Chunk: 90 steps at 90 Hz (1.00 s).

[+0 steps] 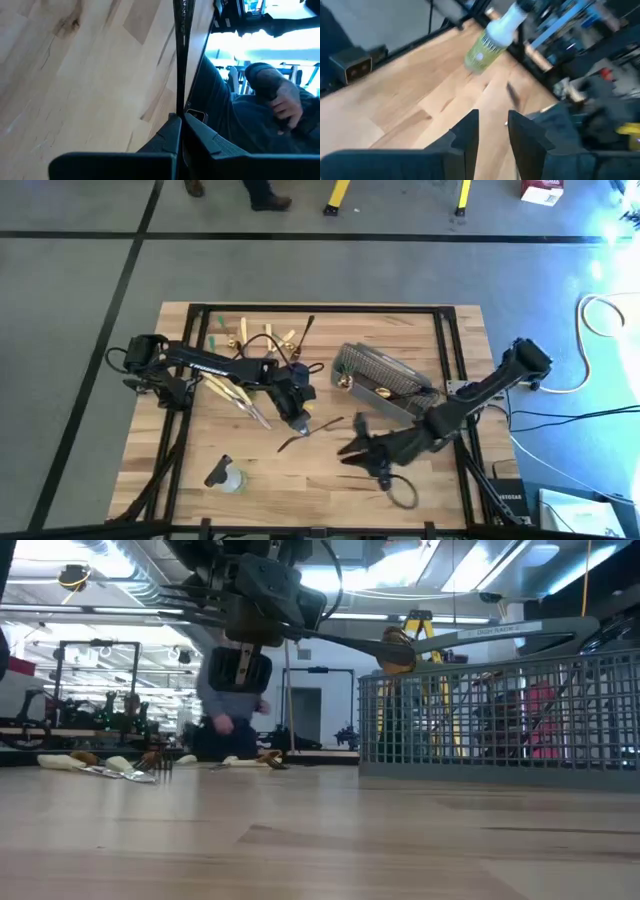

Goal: Sort silverware
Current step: Put the black fork into the cutlery rack

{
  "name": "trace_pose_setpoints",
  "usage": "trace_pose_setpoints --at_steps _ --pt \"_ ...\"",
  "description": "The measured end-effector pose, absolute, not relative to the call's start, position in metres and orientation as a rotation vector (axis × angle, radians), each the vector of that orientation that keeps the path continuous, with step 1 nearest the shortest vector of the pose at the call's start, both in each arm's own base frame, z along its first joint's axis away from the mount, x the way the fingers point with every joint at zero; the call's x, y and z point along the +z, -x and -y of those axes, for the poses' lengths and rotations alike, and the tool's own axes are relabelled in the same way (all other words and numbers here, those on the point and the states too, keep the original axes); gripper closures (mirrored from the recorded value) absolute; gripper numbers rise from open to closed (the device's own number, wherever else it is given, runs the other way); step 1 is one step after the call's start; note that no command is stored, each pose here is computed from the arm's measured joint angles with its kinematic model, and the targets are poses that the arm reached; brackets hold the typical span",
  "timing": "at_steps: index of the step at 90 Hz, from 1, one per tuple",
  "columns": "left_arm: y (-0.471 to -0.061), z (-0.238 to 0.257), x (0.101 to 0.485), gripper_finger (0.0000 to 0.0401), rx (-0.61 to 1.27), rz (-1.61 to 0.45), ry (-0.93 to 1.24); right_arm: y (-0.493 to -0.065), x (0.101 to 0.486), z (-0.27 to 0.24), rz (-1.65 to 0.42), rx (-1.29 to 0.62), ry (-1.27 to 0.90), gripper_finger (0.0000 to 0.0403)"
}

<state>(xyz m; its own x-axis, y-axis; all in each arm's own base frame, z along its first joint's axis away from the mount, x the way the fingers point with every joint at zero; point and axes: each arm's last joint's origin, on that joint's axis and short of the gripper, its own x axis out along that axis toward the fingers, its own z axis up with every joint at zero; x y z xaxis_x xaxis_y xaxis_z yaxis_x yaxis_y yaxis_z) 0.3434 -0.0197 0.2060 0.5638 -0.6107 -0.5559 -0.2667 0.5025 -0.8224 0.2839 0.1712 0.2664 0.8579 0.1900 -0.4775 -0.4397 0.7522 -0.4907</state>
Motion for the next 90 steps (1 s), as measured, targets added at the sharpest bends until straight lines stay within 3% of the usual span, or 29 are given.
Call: trace_pose_setpoints --at_steps 54,90 --pt "-0.343 0.021 0.205 0.0401 -0.265 -0.990 1.033 -0.348 0.216 -0.133 -0.554 0.329 0.520 0.0314" --pt "-0.343 0.024 0.205 0.0401 -0.286 -0.991 1.004 -0.358 0.203 -0.118 -0.598 0.260 0.535 0.0314"
